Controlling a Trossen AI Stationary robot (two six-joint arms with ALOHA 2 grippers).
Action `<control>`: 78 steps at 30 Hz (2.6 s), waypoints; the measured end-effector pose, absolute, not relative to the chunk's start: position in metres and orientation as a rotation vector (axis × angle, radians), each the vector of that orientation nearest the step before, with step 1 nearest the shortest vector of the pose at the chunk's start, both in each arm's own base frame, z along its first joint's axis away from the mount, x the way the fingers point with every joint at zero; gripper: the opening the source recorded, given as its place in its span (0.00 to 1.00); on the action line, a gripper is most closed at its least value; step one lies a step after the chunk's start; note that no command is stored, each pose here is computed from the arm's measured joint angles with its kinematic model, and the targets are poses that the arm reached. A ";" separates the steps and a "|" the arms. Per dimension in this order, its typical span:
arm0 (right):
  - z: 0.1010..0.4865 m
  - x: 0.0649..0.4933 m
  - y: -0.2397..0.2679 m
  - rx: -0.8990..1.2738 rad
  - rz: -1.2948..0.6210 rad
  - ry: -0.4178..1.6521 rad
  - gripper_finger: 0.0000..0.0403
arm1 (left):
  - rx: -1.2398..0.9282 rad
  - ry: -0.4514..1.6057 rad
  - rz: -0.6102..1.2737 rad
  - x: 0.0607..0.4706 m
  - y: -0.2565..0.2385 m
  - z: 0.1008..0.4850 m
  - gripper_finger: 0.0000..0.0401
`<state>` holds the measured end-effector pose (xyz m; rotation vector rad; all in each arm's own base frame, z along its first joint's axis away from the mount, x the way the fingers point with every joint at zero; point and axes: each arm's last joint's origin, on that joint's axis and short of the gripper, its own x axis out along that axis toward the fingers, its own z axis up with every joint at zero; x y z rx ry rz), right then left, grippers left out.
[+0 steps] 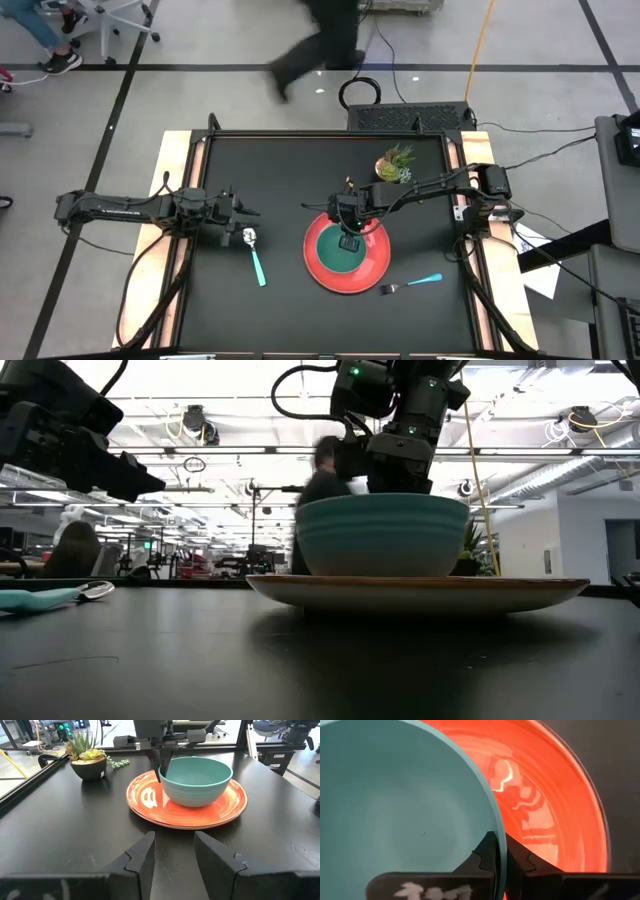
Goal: Set table place
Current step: Put the green bowl on the orange plate
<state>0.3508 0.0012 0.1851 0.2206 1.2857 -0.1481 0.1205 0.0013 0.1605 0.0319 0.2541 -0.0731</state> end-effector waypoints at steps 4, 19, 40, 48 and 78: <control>0.191 0.346 0.001 0.207 -0.162 1.298 0.00 | 0.030 0.254 -0.073 0.120 0.001 0.161 0.36; 0.196 0.342 0.011 0.183 -0.164 1.294 0.00 | 0.029 0.254 -0.073 0.120 0.001 0.161 0.36; 0.180 0.335 0.004 0.184 -0.190 1.284 0.00 | 0.026 0.252 -0.072 0.121 0.001 0.161 0.36; 0.185 0.334 0.004 0.182 -0.184 1.257 0.00 | 0.026 0.251 -0.072 0.121 0.001 0.161 0.36; 0.191 0.332 0.005 0.209 -0.139 1.244 0.29 | 0.027 0.253 -0.072 0.120 0.001 0.161 0.36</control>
